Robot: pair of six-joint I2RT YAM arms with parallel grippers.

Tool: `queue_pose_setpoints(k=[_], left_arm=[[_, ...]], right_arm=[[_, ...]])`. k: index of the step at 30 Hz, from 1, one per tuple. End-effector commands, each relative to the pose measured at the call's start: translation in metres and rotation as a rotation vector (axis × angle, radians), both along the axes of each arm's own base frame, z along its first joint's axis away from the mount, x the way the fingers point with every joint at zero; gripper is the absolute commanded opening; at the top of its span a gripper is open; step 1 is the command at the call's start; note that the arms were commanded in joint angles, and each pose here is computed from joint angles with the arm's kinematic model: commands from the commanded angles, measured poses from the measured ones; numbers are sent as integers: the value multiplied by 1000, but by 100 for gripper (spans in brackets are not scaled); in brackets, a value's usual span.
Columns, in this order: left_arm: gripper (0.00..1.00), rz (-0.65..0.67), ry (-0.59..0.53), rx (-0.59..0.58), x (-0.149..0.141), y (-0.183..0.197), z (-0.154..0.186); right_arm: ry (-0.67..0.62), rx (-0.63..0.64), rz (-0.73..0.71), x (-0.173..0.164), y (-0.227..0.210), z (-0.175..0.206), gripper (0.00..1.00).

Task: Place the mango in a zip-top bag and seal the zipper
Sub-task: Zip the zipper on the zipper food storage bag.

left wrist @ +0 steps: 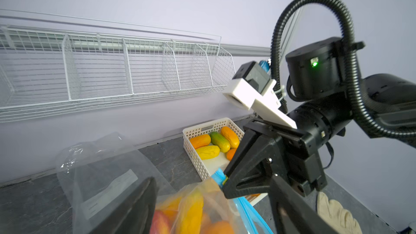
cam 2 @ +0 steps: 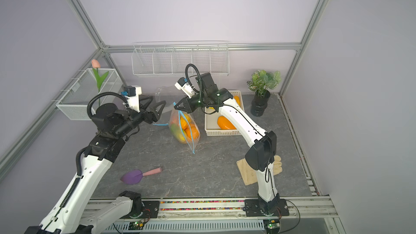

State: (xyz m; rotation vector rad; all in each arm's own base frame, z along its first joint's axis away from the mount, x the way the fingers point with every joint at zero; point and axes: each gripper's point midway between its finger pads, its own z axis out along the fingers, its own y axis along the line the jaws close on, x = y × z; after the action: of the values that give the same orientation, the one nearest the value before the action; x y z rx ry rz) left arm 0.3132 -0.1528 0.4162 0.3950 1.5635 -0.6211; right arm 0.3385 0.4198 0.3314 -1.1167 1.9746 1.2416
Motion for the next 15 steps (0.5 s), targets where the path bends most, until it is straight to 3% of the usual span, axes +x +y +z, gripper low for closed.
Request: queue_pose_setpoints(k=[1, 6, 15], left_arm=[[84, 14, -51, 55, 11, 0, -6], [87, -263, -108, 120, -2, -40, -15], [83, -583, 22, 282, 10, -91, -64]], right_arm=[[-92, 4, 92, -34, -25, 27, 7], [-104, -31, 49, -31, -57, 15, 7], [-85, -1, 94, -31, -78, 9, 7]])
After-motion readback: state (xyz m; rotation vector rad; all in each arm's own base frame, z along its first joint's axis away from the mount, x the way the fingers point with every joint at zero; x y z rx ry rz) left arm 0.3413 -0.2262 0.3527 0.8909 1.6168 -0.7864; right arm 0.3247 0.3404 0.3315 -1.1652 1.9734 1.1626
